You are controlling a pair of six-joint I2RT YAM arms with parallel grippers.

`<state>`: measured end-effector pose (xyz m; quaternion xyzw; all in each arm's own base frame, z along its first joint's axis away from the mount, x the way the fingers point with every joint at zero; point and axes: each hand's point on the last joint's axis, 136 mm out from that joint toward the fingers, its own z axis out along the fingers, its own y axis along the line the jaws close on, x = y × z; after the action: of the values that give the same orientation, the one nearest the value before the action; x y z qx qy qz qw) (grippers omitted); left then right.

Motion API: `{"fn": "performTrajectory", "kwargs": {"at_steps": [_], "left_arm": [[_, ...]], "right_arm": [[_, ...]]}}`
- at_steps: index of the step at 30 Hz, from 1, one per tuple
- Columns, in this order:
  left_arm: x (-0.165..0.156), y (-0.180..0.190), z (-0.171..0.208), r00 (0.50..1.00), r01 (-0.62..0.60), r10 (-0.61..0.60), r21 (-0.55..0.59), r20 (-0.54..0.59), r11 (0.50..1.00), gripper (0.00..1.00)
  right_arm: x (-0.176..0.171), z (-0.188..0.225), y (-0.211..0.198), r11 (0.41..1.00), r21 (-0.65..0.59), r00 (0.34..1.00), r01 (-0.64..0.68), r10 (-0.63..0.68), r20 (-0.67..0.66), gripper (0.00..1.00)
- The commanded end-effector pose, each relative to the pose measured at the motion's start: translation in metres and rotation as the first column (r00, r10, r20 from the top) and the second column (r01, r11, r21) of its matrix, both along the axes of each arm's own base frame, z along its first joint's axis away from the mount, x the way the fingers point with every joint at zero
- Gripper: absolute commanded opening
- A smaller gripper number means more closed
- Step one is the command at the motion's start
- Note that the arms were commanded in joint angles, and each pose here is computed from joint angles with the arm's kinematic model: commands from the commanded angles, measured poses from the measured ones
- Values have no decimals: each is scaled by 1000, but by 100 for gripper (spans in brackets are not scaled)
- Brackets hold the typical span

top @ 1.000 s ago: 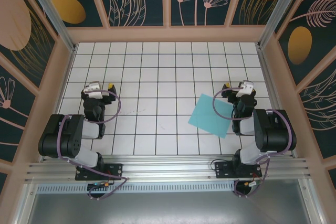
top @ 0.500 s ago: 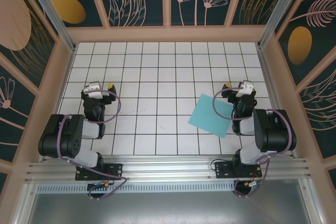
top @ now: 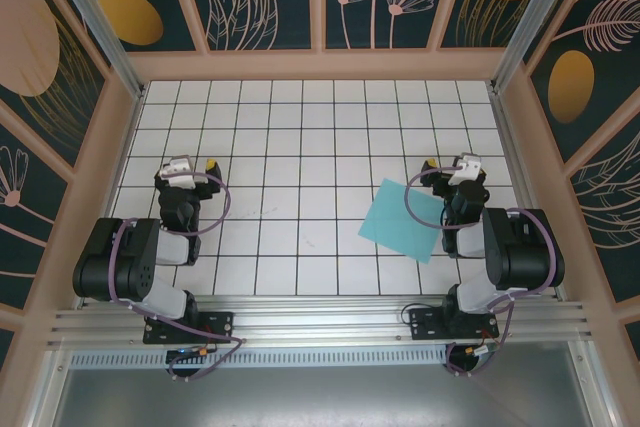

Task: Fold a paper plane with a square sheet of paper (pick it up from the middle)
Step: Move the square sheet of paper to the center of the table.

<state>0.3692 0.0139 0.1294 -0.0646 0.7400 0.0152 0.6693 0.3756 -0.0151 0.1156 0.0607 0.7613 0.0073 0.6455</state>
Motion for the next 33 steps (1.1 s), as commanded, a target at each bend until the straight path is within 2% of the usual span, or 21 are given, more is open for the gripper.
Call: {"fn": "performTrajectory", "kwargs": {"at_steps": [1, 4, 5, 9, 11, 12, 14, 16, 19, 21, 22, 24, 26, 33], "left_arm": [[-13, 3, 22, 996, -4, 3, 8, 94, 1000, 99], [-16, 2, 31, 996, -2, 2, 2, 84, 1000, 99], [-16, 0, 34, 997, 12, -11, -5, 73, 1000, 99], [-26, 4, 62, 992, -11, 23, -99, 120, 995, 98], [-35, 8, 81, 985, -20, 50, -179, 166, 984, 99], [-38, 9, 86, 984, -25, 63, -219, 168, 975, 99], [-41, 10, 93, 986, -35, 82, -305, 142, 952, 99], [-43, 6, 94, 990, -16, 65, -365, 122, 931, 99], [-52, 10, 88, 991, -52, 104, -475, 85, 879, 99], [-62, 17, 78, 985, -110, 163, -553, 48, 826, 99], [-64, 15, 77, 988, -94, 147, -560, 49, 823, 99], [-63, -3, 79, 997, -2, 47, -565, 65, 825, 99], [-60, -16, 77, 998, 56, -31, -582, 53, 811, 99], [-51, -52, 52, 965, 125, -237, -598, -112, 791, 98]], "right_arm": [[-2, 11, 8, 999, -13, 998, -41, 42, 36, 99], [-1, 22, 12, 999, -14, 998, -50, 50, 30, 99], [2, 25, 12, 999, 12, 999, -45, 45, -14, 99], [8, 29, 11, 979, 196, 964, 53, 1, -266, 99], [3, 33, 20, 939, 327, 926, 106, 27, -377, 99], [3, 37, 26, 911, 394, 911, 122, 55, -410, 99], [-3, 38, 67, 844, 535, 856, -17, 289, -429, 99], [-14, 28, 91, 775, 631, 807, -41, 398, -437, 98], [-29, 12, 118, 767, 640, 765, -43, 437, -472, 95], [-37, -3, 126, 804, 595, 751, 3, 392, -532, 93], [-40, -10, 127, 817, 576, 744, 29, 367, -558, 91], [-47, -28, 131, 822, 565, 711, 69, 357, -606, 85], [-52, -41, 134, 826, 557, 690, 87, 354, -632, 84], [-57, -64, 152, 829, 552, 645, 84, 377, -664, 82]]}}
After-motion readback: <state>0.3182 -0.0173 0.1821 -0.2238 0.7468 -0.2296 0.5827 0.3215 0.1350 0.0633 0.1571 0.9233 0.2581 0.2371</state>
